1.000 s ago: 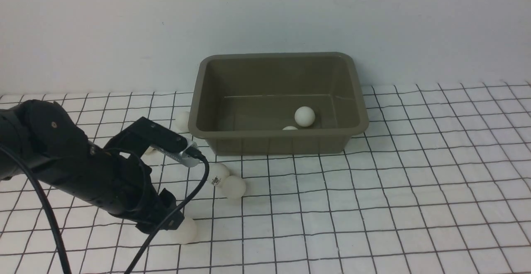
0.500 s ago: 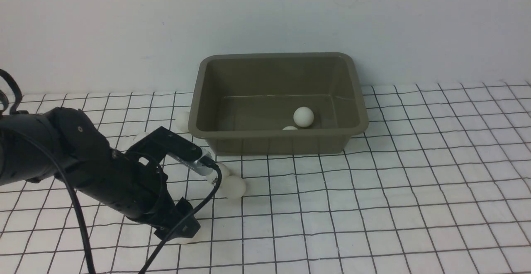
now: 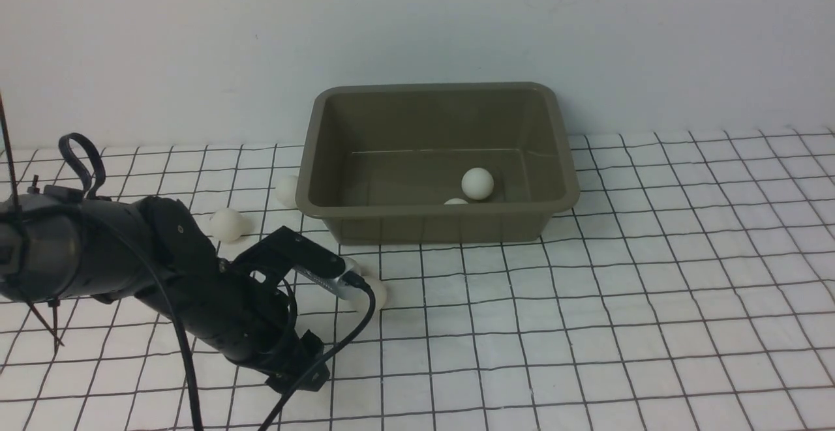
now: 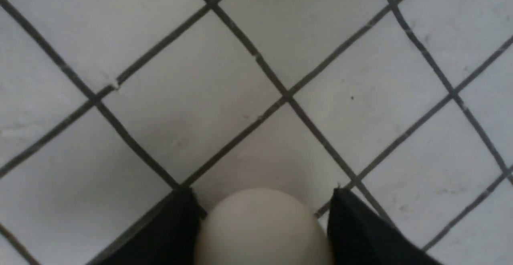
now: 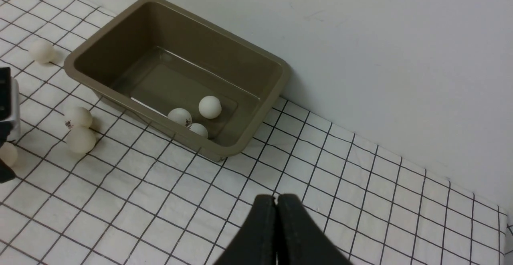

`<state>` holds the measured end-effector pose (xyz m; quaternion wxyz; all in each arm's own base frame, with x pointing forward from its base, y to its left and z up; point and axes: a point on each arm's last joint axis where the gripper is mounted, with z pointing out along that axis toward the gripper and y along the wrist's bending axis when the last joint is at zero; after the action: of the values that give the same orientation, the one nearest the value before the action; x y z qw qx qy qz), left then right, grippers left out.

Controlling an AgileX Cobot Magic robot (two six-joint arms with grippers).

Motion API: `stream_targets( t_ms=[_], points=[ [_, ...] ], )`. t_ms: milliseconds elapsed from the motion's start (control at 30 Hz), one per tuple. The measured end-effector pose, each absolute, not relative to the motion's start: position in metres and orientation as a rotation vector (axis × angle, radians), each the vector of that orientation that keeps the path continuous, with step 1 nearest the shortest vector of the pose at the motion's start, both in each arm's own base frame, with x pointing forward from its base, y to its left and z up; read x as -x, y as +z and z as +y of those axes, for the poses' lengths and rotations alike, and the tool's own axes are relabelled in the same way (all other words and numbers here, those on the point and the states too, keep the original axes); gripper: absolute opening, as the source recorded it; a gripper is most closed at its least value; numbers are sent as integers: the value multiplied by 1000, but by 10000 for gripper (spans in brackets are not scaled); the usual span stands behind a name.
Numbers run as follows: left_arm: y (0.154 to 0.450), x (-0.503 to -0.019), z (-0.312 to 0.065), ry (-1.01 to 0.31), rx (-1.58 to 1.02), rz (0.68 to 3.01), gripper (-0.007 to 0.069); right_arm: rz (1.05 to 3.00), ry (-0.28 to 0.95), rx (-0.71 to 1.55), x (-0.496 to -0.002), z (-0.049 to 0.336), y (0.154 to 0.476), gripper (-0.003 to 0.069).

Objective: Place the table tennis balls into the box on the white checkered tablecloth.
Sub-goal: 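Reach for and grasp a ping pong ball on the table beside the basket, then drop the ball into the bin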

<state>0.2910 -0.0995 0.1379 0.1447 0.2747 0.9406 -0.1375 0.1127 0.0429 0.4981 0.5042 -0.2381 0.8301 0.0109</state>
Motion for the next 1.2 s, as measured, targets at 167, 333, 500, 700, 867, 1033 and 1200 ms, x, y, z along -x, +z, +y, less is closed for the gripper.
stream_targets(
  t_ms=[167, 333, 500, 700, 867, 1033, 1200],
  points=[
    [138, -291, -100, -407, -762, 2739, 346, 1933, 8, 518, -84, 24, 504, -18],
    [154, -290, -102, -439, -789, 2760, 346, 1929, -51, 443, -64, 6, 487, -18],
    [211, -296, -103, -428, -770, 2683, 346, 2021, -95, 375, -51, -7, 433, -18],
    [297, -319, -103, -298, -758, 2459, 346, 2158, -7, 269, -34, -13, 353, -18],
    [294, -358, -115, -275, -734, 2423, 346, 2190, 144, 242, -24, -8, 311, -18],
    [262, -398, -139, -190, -861, 2441, 346, 2189, 247, 240, -19, -3, 303, -18],
    [246, -417, -159, -109, -1018, 2414, 346, 2184, 285, 241, -18, -1, 304, -18]
  ],
)
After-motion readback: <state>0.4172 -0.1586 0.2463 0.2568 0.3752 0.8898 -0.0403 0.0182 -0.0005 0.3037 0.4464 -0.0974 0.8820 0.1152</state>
